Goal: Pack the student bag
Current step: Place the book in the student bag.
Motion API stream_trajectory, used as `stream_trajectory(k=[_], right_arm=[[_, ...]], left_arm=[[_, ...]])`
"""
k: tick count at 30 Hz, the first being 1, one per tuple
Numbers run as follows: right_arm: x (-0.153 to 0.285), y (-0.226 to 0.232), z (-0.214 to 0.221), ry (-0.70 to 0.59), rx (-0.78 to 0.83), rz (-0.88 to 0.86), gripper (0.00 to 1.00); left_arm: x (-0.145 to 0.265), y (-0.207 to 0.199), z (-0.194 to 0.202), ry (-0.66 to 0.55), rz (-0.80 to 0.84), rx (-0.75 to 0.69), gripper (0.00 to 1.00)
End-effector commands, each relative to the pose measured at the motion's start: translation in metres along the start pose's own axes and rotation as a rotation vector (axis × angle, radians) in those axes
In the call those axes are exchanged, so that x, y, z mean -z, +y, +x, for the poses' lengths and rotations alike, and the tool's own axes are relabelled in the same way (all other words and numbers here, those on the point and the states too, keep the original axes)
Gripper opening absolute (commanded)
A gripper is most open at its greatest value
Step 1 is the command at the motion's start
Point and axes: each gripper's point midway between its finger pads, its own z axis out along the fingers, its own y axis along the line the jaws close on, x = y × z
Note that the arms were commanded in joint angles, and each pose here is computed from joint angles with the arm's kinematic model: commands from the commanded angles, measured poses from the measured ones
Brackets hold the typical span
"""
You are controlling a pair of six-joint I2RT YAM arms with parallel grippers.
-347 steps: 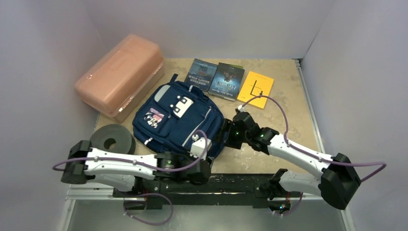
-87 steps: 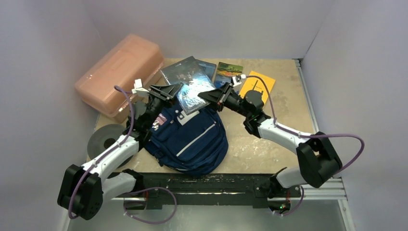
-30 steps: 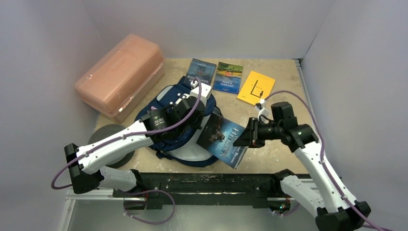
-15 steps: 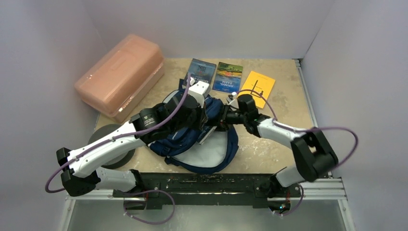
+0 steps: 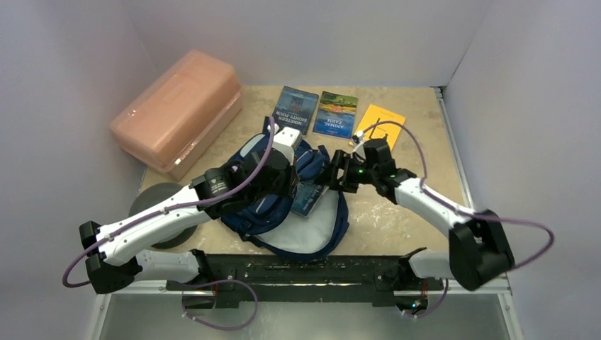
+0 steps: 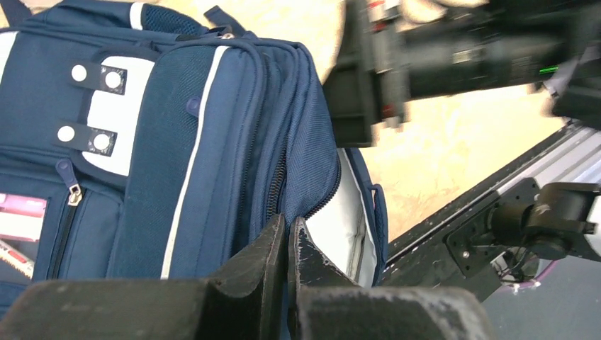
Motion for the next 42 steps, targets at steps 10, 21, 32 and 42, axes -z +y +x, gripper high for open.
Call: stream_trajectory(k=[10, 21, 32, 42], right_arm=[[0.074, 0.001, -0.007, -0.024, 0.169, 0.091, 0.63], [0.037, -0.031, 0.023, -0.022, 0.025, 0.241, 0.56], [-0.003, -0.037, 0.006, -0.092, -0.078, 0.115, 0.55], [0.011, -0.033, -0.008, -0.132, 0.055, 0.214, 0.55]], left_arm=[[-0.005, -0.011, -0.003, -0.061, 0.076, 0.056, 0.0], [-0.006, -0.041, -0.005, -0.026, 0.203, 0.095, 0.0], [0.004, -0.046, -0.013, -0.033, 0.236, 0.107, 0.0], [0.003, -0.056, -0.02, -0.021, 0.259, 0.088, 0.0]])
